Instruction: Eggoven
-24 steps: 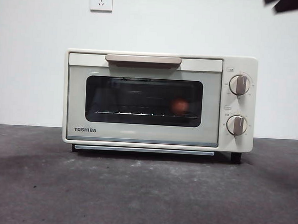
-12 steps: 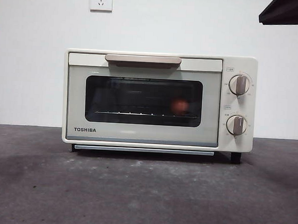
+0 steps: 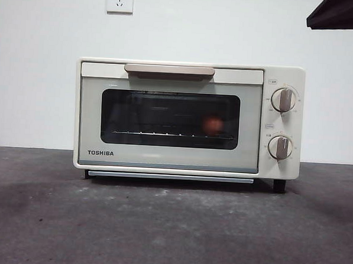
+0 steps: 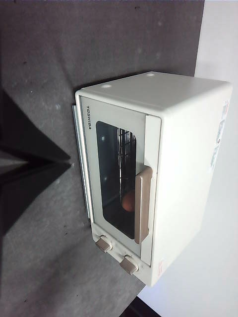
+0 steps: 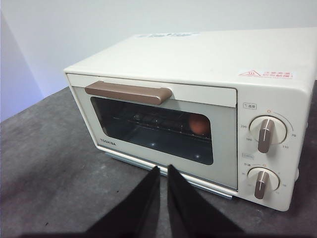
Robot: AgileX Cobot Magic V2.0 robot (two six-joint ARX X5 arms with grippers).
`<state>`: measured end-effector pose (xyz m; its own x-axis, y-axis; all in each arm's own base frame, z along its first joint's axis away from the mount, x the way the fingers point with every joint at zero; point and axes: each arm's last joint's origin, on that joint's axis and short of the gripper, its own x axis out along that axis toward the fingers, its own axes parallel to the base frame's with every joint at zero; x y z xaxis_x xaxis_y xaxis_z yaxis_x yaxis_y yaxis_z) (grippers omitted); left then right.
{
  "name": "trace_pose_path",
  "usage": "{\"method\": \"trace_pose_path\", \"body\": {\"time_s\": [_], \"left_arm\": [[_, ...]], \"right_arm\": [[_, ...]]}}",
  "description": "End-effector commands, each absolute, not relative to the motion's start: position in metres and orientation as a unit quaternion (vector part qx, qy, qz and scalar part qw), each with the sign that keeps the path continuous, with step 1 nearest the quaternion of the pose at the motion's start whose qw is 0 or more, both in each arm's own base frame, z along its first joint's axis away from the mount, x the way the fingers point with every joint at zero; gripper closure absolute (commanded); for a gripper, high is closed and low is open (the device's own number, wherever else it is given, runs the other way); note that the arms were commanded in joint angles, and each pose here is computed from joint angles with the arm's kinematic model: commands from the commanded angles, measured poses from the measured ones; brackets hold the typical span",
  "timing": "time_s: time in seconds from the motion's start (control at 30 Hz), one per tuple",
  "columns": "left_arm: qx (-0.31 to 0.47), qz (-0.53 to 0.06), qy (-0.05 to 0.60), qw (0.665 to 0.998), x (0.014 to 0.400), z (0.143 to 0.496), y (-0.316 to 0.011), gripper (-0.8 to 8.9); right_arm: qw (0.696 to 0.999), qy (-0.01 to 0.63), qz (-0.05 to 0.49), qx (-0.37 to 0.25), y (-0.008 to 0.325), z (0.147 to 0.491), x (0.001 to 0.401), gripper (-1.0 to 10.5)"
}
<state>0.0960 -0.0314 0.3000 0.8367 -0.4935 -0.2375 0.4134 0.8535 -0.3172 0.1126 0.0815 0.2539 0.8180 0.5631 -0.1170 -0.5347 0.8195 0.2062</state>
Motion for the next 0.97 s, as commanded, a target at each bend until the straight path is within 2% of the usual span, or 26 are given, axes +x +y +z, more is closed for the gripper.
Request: {"method": "trace_pose_path", "body": {"time_s": [0.03,0.2,0.33,0.5,0.63,0.77,0.97], "left_arm": [[-0.121,-0.241,0.148,0.951,0.096,0.303,-0.032,8.06],[-0.110,-0.243,0.144,0.953,0.096,0.304,-0.032,8.06],[-0.013,-0.238,0.094,0.967,0.091,0.305,-0.028,8.06],[0.039,-0.175,-0.011,0.984,0.082,0.295,-0.017,8.06],[0.042,-0.093,-0.079,0.992,0.079,0.269,-0.009,8.06],[0.041,-0.059,-0.071,0.995,0.080,0.235,-0.005,8.06],[0.037,-0.054,-0.021,0.998,0.089,0.195,-0.004,8.06]], "right_arm": [[0.950,0.083,0.291,0.079,0.082,0.254,0.113,9.4],[0.950,0.083,0.291,0.079,0.082,0.254,0.112,9.4],[0.950,0.083,0.291,0.079,0.082,0.254,0.112,9.4],[0.950,0.083,0.291,0.079,0.082,0.254,0.112,9.4],[0.950,0.082,0.291,0.079,0.082,0.254,0.112,9.4],[0.950,0.083,0.291,0.079,0.082,0.254,0.113,9.4],[0.950,0.083,0.291,0.079,0.082,0.254,0.112,9.4]]}}
